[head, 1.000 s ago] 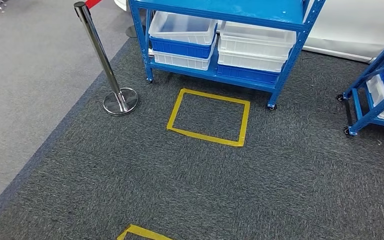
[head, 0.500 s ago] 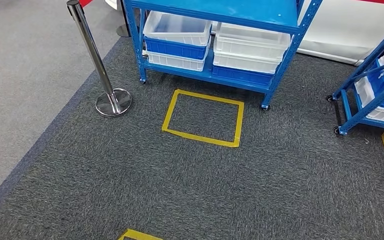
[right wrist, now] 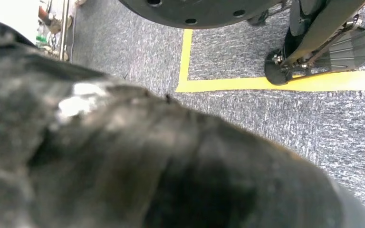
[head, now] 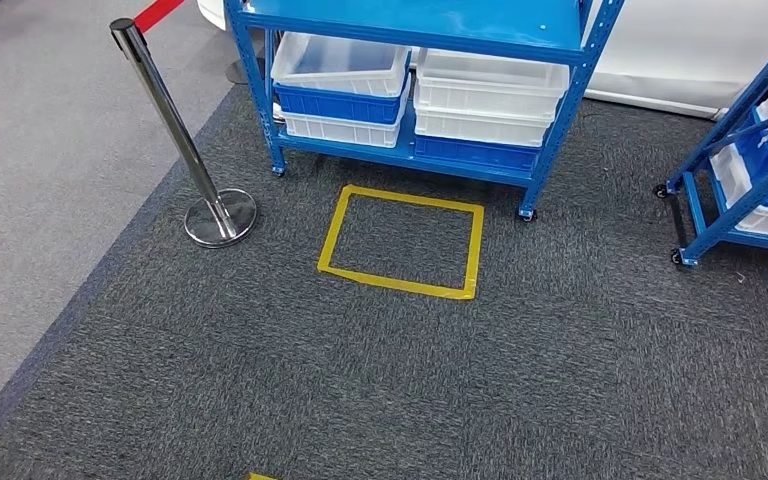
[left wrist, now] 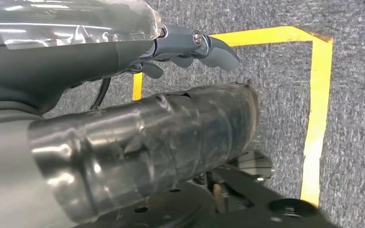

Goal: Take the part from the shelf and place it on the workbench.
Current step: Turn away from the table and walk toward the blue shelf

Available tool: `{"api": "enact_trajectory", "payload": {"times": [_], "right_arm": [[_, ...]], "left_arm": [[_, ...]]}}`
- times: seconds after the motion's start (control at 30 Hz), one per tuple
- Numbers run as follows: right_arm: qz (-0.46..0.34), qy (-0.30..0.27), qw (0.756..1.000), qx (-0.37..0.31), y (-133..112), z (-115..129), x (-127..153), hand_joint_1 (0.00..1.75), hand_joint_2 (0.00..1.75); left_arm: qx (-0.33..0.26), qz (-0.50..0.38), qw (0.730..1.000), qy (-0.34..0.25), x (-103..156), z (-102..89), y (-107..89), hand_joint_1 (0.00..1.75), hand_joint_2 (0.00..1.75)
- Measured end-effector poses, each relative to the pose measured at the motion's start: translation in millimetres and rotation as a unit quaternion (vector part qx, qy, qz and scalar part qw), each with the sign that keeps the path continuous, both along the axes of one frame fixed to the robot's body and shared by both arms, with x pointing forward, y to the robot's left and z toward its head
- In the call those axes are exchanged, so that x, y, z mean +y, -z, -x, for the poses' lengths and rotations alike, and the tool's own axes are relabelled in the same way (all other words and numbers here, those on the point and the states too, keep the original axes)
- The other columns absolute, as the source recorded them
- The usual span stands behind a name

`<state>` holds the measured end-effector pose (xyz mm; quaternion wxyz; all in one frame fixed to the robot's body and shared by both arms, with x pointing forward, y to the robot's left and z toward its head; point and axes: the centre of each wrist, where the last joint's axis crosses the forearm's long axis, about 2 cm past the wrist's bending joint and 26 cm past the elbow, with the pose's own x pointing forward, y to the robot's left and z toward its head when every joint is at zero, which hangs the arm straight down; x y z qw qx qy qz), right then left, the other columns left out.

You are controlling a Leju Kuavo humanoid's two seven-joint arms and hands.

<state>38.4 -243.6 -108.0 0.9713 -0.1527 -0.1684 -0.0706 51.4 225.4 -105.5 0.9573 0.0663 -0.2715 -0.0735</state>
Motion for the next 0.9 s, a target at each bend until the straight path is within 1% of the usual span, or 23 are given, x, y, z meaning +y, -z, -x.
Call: {"api": "enact_trajectory", "payload": {"times": [0.37,0.6,0.9], "right_arm": [[0.001,-0.006,1.000,-0.004,-0.4,-3.1,0.3,0.00,0.00],[0.001,-0.007,1.000,-0.001,0.0,-0.2,0.1,0.00,0.00],[0.001,-0.007,1.000,0.000,0.2,1.3,-0.2,0.00,0.00]], "left_arm": [[-0.006,-0.001,1.000,0.000,-0.5,-0.8,-0.2,0.00,0.00],[-0.003,0.000,1.000,0.000,-1.2,0.9,-0.1,0.00,0.00],[-0.007,-0.001,1.000,0.000,-1.6,-2.7,-0.6,0.00,0.00]]}}
